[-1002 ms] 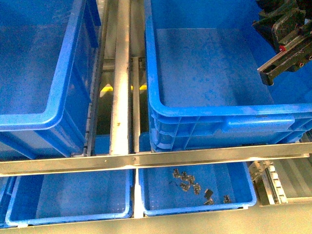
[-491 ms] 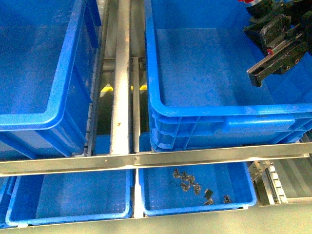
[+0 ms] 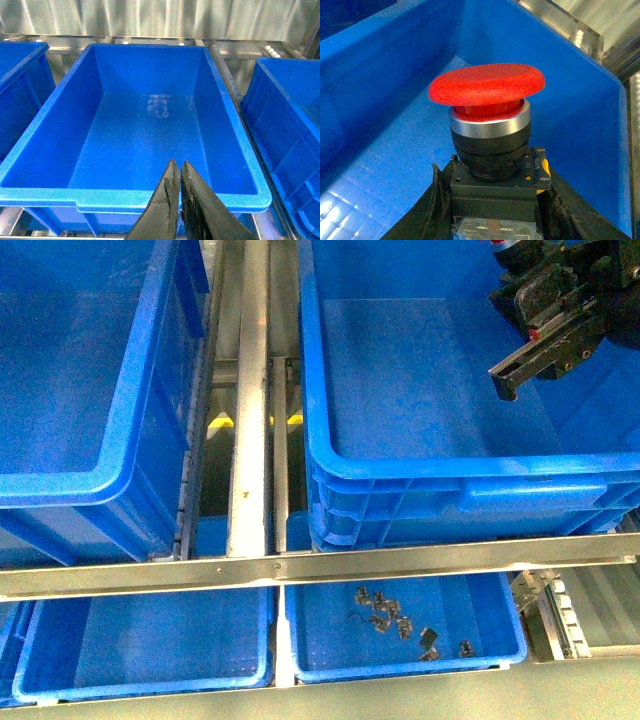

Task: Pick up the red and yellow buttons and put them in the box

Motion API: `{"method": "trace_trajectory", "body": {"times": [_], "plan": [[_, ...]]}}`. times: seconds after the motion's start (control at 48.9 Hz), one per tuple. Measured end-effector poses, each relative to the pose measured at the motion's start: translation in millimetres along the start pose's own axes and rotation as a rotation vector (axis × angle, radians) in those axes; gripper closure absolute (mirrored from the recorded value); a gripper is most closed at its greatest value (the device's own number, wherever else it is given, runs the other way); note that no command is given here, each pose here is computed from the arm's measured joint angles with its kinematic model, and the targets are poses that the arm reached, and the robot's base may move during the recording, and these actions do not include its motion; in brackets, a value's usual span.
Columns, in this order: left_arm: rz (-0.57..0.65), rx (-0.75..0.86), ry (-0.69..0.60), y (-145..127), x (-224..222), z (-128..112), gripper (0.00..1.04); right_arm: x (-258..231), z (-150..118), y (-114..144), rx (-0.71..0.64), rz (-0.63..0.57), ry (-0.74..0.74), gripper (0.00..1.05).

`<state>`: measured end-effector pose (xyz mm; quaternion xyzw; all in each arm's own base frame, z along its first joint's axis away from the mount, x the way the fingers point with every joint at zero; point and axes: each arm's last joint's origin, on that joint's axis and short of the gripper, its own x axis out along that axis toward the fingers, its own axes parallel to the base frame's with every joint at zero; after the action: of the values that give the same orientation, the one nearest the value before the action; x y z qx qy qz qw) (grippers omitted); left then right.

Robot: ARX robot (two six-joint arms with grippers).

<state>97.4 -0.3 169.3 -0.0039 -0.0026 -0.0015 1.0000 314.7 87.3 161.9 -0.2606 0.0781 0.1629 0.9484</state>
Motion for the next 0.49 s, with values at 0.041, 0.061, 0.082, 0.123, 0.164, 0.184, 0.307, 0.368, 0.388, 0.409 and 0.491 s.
{"method": "trace_trajectory", "body": {"times": [0.041,0.061,0.082,0.123,0.164,0.184,0.307,0.368,0.388,0.409,0.491], "plan": [[0.0,0.0,0.0,0,0,0,1.02,1,0,0,0.001,0.001,0.001,0.69],[0.0,0.0,0.0,0,0,0,1.02,2,0,0,0.002,0.001,0.002,0.69],[0.0,0.0,0.0,0,0,0,1.02,3,0,0,0.002,0.001,0.003,0.69],[0.0,0.0,0.0,0,0,0,0.96,5,-1,0,0.003,0.002,0.008,0.69],[0.0,0.0,0.0,0,0,0,0.91,7,-1,0,0.005,0.003,0.01,0.69],[0.0,0.0,0.0,0,0,0,0.88,9,-1,0,0.005,0.004,0.012,0.69],[0.0,0.0,0.0,0,0,0,0.66,28,-3,-3,0.012,0.015,0.031,0.69],[0.0,0.0,0.0,0,0,0,0.52,50,-7,-9,0.021,0.013,0.058,0.69],[0.0,0.0,0.0,0,0,0,0.49,56,-8,-11,0.023,0.011,0.067,0.69],[0.0,0.0,0.0,0,0,0,0.47,59,-9,-12,0.025,0.011,0.072,0.69],[0.0,0.0,0.0,0,0,0,0.34,84,-14,-20,0.033,0.006,0.107,0.69]]}}
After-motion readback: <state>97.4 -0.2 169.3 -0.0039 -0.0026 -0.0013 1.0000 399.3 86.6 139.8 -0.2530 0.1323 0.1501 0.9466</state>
